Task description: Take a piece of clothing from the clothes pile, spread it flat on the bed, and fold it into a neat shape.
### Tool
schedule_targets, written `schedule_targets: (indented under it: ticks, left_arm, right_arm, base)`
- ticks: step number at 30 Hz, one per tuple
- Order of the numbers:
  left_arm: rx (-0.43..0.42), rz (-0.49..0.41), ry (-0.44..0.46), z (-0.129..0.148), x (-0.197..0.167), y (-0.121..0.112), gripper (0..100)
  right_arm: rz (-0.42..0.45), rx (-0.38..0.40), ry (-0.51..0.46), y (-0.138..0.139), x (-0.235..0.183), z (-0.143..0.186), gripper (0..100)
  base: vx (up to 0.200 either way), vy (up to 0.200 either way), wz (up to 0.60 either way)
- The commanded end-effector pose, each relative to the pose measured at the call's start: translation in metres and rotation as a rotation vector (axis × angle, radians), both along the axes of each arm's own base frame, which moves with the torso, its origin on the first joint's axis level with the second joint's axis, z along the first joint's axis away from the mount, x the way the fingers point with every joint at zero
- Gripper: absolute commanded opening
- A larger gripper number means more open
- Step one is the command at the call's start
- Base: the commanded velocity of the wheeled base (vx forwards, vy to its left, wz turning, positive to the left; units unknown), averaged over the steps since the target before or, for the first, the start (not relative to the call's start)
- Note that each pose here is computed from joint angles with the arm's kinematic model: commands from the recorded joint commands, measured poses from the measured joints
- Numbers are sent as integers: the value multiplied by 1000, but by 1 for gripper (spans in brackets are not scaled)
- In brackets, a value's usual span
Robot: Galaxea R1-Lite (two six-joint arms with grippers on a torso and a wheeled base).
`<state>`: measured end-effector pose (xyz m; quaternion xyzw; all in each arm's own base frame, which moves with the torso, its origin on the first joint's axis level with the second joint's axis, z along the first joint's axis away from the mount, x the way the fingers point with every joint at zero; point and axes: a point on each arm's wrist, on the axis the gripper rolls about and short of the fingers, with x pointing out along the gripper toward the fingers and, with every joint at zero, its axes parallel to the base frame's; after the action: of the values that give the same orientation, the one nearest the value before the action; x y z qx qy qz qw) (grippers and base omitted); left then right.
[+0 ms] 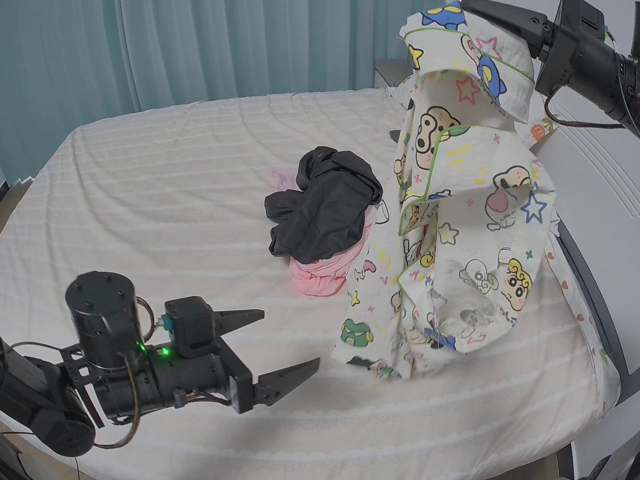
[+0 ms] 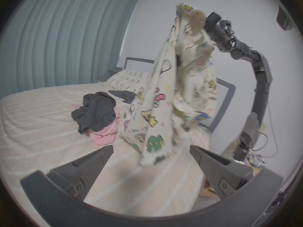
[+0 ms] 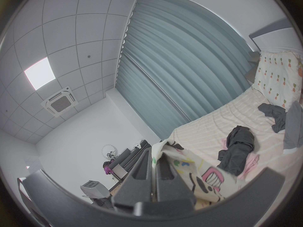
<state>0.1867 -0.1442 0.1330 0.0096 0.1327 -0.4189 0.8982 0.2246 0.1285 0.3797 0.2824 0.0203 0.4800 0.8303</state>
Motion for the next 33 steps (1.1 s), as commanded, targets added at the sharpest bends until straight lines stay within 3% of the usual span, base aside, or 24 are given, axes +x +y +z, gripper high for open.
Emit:
schedule_targets:
  ticks: [1, 4, 15, 21, 24, 30, 33]
  left_arm:
    - [-18, 67, 17, -20, 5, -37, 100]
    - [-45, 111, -26, -16, 6, -40, 100]
    - [-41, 132, -38, -22, 17, -52, 100]
    - [2, 274, -172, -33, 48, -42, 100]
    - [-23, 297, -207, -34, 62, -44, 100]
    - [-37, 297, -196, -40, 69, -49, 100]
    - [-92, 262, -151, -42, 62, -62, 100]
  right_arm:
    - [39, 12, -19, 9, -8, 10, 0]
    - [39, 11, -16, 10, -7, 9, 0]
    - [44, 22, -34, 8, -12, 15, 0]
    - [56, 15, -23, 10, -15, 15, 0]
    - [57, 15, -21, 11, -15, 14, 0]
    - [59, 13, -20, 11, -15, 14, 0]
    - [56, 14, -21, 12, -13, 15, 0]
  base:
    - [0, 0, 0]
    - [0, 0, 0]
    - [0, 0, 0]
    - [0, 0, 0]
    - [0, 0, 0]
    - [0, 0, 0]
    - [0, 0, 0]
